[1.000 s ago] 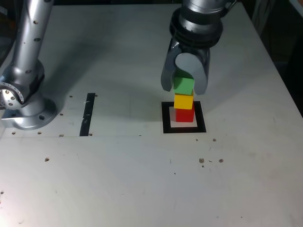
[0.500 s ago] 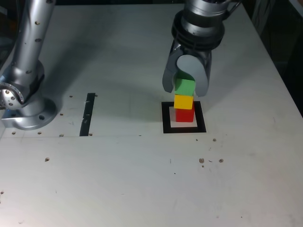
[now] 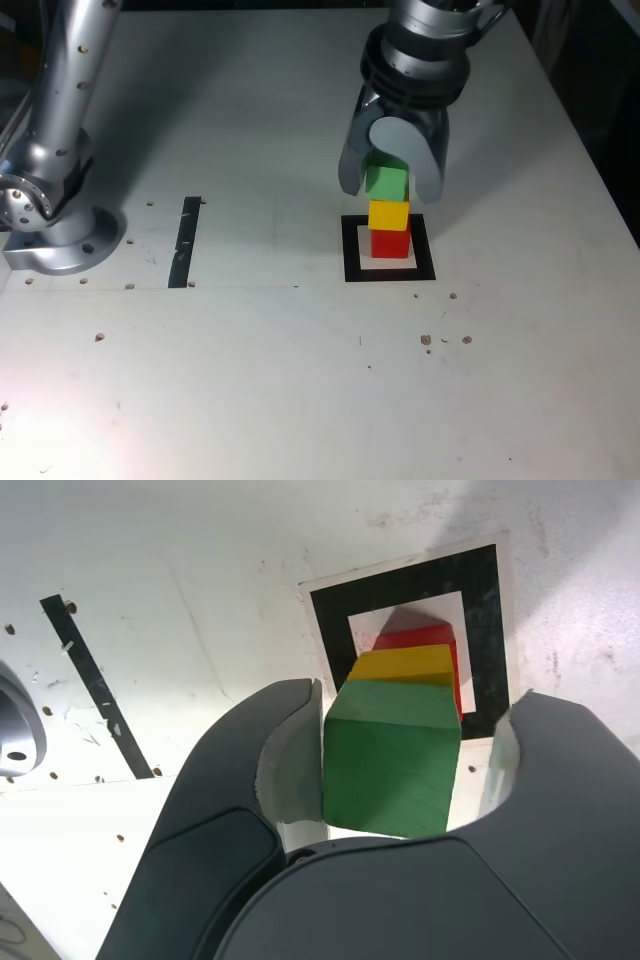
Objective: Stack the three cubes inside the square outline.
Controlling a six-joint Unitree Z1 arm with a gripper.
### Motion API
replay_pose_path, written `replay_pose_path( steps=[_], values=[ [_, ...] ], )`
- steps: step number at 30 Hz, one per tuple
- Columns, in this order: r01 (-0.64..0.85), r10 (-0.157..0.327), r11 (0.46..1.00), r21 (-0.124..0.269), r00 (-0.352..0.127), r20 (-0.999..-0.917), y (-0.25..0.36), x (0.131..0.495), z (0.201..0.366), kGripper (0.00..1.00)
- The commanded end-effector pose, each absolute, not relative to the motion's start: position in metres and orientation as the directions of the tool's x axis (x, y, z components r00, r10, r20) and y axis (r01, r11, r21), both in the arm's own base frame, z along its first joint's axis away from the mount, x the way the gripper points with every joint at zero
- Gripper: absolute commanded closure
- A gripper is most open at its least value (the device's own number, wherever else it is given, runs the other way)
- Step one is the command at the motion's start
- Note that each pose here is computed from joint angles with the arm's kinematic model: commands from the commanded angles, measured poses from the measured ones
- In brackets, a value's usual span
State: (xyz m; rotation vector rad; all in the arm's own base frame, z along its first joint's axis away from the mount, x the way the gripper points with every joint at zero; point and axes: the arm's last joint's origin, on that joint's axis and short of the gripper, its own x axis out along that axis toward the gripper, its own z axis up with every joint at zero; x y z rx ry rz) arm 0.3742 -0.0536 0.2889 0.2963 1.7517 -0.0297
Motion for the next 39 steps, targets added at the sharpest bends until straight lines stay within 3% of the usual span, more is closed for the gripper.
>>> replay_pose_path(
  steps=[1,7,13,20,24,30,35,39],
  values=[
    [0.218,0.187,0.965,0.146,-0.183,-0.9651,-0.053,0.374,0.289,0.18],
    [0.217,0.187,0.965,0.148,-0.173,-0.9670,-0.051,0.363,0.306,0.01],
    [0.222,0.155,0.967,0.123,-0.132,-0.9790,-0.054,0.351,0.326,0.00],
    [0.242,0.153,0.961,0.137,-0.047,-0.9872,-0.059,0.315,0.364,0.00],
    [0.243,0.126,0.964,0.111,-0.045,-0.9911,-0.055,0.285,0.375,0.00],
    [0.208,0.112,0.974,0.087,-0.111,-0.9875,-0.047,0.242,0.368,0.01],
    [0.158,0.107,0.985,0.073,-0.218,-0.9700,-0.043,0.218,0.337,0.01],
    [0.132,0.100,0.989,0.066,-0.270,-0.9577,-0.042,0.208,0.313,0.01]
  ],
)
